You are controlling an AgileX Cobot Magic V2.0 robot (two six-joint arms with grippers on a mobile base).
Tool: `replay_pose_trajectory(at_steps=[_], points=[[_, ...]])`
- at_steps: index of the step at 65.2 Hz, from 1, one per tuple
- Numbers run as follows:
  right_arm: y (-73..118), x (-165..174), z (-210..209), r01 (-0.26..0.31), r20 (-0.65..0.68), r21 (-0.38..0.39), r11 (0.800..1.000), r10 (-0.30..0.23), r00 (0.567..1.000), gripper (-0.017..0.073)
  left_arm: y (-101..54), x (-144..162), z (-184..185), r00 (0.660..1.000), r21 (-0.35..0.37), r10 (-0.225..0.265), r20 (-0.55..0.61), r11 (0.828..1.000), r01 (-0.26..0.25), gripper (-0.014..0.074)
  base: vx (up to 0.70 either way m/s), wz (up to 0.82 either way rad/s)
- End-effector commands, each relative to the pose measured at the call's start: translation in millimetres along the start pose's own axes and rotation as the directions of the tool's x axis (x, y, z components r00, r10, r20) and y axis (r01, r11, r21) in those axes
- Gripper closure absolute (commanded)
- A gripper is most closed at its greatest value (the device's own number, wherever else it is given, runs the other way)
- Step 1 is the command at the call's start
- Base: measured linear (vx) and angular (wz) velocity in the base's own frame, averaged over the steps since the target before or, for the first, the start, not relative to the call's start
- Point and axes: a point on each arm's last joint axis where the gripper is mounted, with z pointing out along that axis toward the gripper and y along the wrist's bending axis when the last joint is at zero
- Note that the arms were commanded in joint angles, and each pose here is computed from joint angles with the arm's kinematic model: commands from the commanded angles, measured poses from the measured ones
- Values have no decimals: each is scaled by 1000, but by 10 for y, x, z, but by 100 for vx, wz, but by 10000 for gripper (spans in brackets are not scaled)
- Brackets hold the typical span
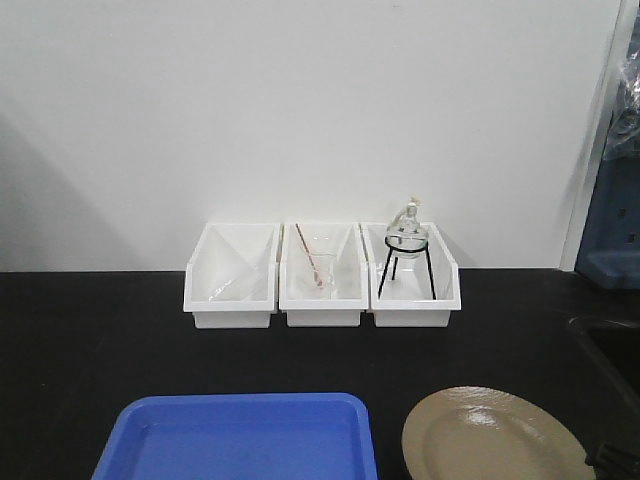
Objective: Place disk in tray to left cabinet
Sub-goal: 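Grasp the rim of the beige plate with the right gripper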
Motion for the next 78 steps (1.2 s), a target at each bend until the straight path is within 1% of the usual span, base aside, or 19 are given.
replay_pose_trajectory(at_steps=[1,11,18,20,30,35,38,42,45,49,50,52,53,60,66,78], points=[[83,-212,46,28,63,-21,999,-27,998,11,-14,-179,-20,993,15,-13,114,1000,11,171,0,0],[146,-335,240,47,35,-37,998,-46,998,11,-15,-180,-20,993,16,-13,115,1000,11,171,0,0],[192,-400,404,38,4,-63,997,-38,999,12,-15,-181,-20,993,16,-13,116,1000,11,171,0,0],[199,-409,459,27,-7,-70,997,-27,1000,12,-15,-181,-20,993,16,-13,116,1000,11,171,0,0],[230,-464,646,33,-34,-91,995,-36,999,12,-15,-181,-20,993,16,-12,116,1000,10,171,0,0],[236,-470,727,18,-58,-96,995,-23,998,25,-15,-181,-20,993,16,-12,116,1000,10,171,0,0],[247,-476,743,18,-71,-102,995,-25,997,44,-15,-181,-20,993,16,-12,116,1000,10,171,0,0],[253,-477,763,17,-83,-105,994,-26,996,82,-15,-181,-20,993,16,-12,116,1000,10,171,0,0],[263,-487,767,23,-85,-110,994,-32,996,136,-15,-182,-20,993,16,-12,117,1000,10,171,0,0],[266,-489,765,32,-85,-112,993,-42,996,227,-15,-183,-21,993,16,-12,118,1000,10,171,0,0],[266,-489,765,32,-85,-112,993,-41,996,238,-15,-184,-21,993,16,-12,119,1000,10,171,0,0],[266,-489,765,32,-85,-112,993,-41,996,295,-15,-185,-21,993,17,-12,121,1000,10,171,0,0],[266,-489,765,32,-85,-112,993,-41,996,306,-16,-188,-21,992,17,-12,123,1000,10,171,0,0],[267,-486,764,32,-89,-113,993,-42,995,461,-18,-199,-23,991,19,-12,136,1000,10,171,0,0],[268,-476,763,32,-99,-114,993,-43,994,572,-20,-211,-24,989,22,-13,149,1000,10,171,0,0],[296,-494,691,27,-85,-129,991,-38,996,569,-22,-222,-26,987,24,-13,161,1000,9,171,0,0]])
